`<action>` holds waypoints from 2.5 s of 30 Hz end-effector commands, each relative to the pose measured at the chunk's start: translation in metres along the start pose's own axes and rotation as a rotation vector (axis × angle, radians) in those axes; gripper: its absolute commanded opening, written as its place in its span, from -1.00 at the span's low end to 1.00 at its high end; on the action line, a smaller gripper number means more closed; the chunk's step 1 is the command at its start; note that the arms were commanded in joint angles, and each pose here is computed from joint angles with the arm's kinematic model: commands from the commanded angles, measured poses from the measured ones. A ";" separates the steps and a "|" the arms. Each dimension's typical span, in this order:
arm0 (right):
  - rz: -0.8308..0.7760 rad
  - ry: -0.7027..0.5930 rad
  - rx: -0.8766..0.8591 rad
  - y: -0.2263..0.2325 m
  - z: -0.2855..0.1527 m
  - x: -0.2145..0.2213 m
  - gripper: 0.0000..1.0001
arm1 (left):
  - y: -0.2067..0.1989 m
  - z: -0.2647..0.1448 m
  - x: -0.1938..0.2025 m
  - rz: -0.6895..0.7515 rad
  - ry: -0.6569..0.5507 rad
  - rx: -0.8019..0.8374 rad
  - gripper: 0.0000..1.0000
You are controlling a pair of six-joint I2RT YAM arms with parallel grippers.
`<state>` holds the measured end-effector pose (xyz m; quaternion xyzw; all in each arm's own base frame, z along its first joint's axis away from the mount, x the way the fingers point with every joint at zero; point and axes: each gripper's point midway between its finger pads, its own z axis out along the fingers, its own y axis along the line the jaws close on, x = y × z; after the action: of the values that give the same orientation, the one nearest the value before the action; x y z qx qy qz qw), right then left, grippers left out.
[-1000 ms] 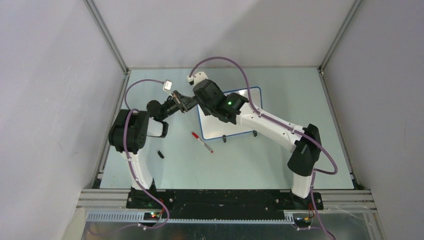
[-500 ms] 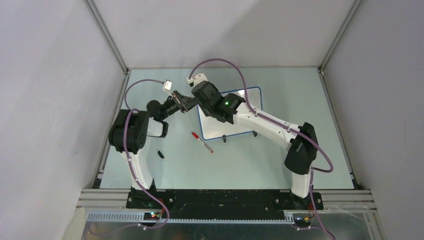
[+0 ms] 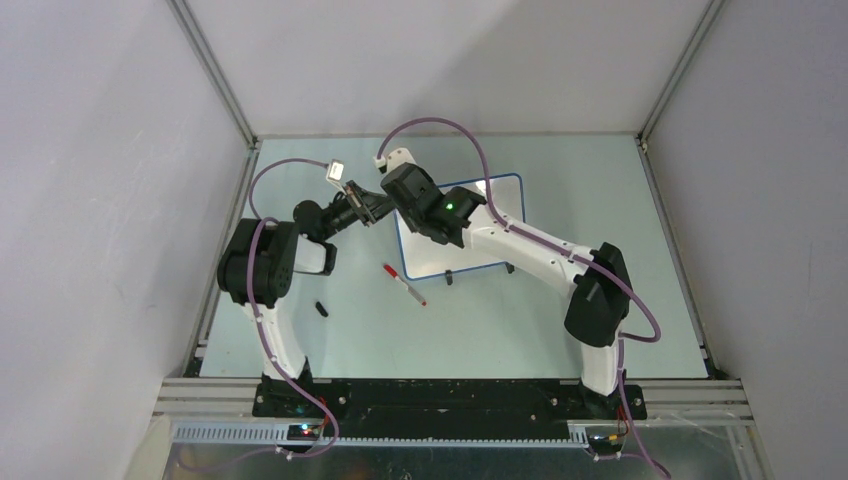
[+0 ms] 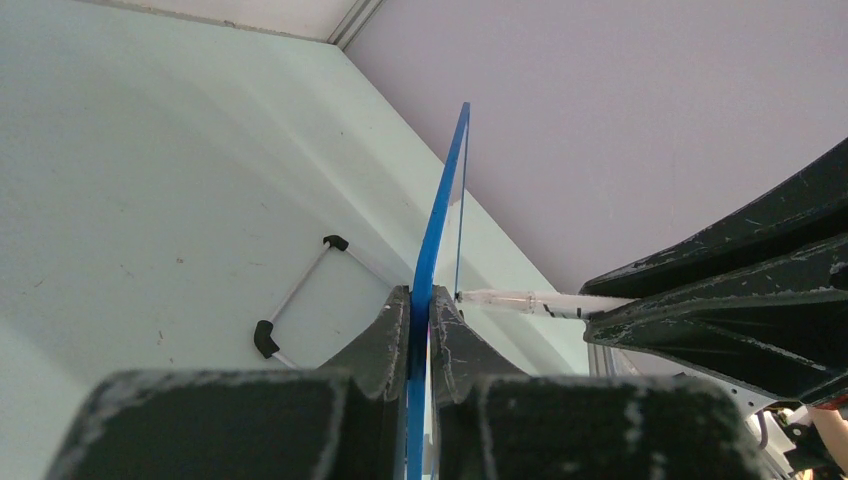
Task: Write a sentence on the whiteboard
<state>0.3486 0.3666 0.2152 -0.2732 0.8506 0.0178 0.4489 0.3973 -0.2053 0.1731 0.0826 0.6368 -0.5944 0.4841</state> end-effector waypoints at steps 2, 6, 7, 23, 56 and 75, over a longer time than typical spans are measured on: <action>0.051 -0.088 0.030 -0.009 -0.008 -0.033 -1.00 | -0.021 0.004 -0.015 0.101 -0.030 0.056 -0.84; 0.046 -0.083 0.035 -0.009 -0.007 -0.033 -1.00 | -0.022 0.004 -0.015 0.102 -0.031 0.056 -0.84; 0.044 -0.080 0.036 -0.009 -0.005 -0.032 -1.00 | -0.021 0.004 -0.015 0.101 -0.031 0.056 -0.84; 0.036 -0.068 0.050 -0.010 0.001 -0.030 -1.00 | -0.022 0.004 -0.015 0.108 -0.030 0.058 -0.85; 0.006 -0.029 -0.035 0.008 0.009 -0.021 -1.00 | -0.025 0.004 -0.014 0.121 -0.028 0.062 -0.87; -0.010 0.023 -0.011 0.001 0.007 0.001 -1.00 | -0.026 0.004 -0.014 0.124 -0.028 0.063 -0.88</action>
<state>0.3511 0.3771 0.2053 -0.2877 0.8546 0.0288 0.4314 0.3969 -0.2064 0.1734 0.0885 0.6362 -0.5901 0.4891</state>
